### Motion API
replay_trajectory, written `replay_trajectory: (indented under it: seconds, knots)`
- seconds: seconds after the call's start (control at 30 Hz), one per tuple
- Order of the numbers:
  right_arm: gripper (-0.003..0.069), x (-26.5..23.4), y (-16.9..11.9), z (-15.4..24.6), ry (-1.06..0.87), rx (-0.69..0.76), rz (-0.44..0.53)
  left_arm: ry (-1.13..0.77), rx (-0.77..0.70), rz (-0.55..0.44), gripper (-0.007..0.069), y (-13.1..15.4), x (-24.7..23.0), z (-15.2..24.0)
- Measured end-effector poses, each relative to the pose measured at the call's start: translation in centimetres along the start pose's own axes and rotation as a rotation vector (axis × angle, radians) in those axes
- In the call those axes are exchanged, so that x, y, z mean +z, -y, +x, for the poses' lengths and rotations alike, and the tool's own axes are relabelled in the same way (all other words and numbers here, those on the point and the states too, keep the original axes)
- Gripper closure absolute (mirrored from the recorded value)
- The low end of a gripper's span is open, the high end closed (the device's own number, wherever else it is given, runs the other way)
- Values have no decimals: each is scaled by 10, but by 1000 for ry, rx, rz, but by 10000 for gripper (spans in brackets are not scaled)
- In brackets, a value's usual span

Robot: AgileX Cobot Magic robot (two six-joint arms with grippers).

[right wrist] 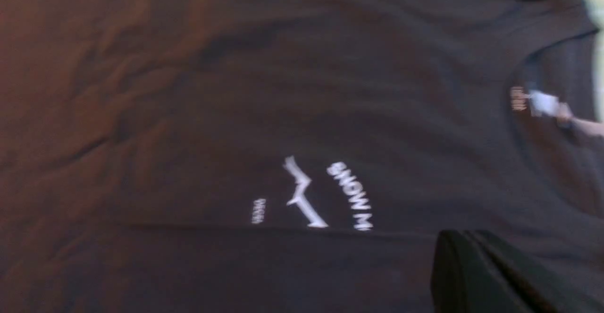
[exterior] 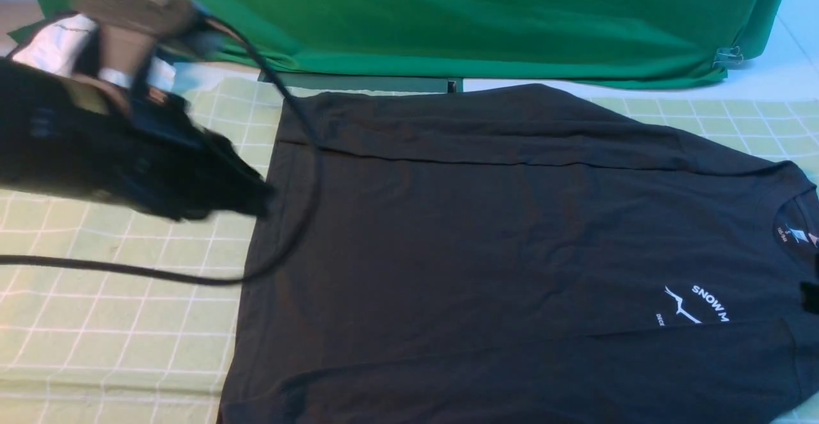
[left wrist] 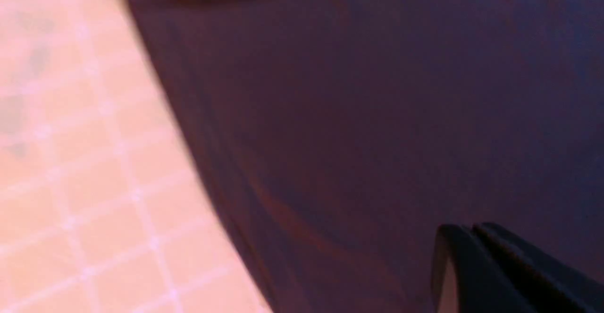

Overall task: Fold a long-sleeved shirt over a green coffee tablecloth.
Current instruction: 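Grasp the left edge of the dark T-shirt lying flat on the table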

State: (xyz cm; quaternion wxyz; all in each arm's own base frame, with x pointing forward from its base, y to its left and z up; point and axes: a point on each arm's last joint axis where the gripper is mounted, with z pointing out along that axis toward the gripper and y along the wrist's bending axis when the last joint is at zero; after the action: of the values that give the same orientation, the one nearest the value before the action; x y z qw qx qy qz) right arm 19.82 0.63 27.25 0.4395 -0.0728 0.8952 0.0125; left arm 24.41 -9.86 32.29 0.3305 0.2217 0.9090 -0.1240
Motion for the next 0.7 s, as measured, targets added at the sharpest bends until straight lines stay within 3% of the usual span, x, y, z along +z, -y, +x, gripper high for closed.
replay_trajectory:
  seconds: [0.13, 0.23, 0.5, 0.6, 0.7]
  knots:
    - [638, 2, -9, -2, 3, -42, -46, -156, 48, 59, 643, 13, 26, 8]
    - [638, 4, -17, -2, -2, -80, -80, -283, 111, 88, 590, 24, 44, 17]
    - [638, 11, -27, 0, -26, -111, -125, -405, 203, 108, 253, 26, 81, 28]
    - [638, 14, -29, 0, -35, -107, -132, -466, 225, 124, 175, 24, 96, 34]
    - [638, 16, -29, 1, -43, -105, -136, -508, 239, 132, 160, 23, 109, 40]
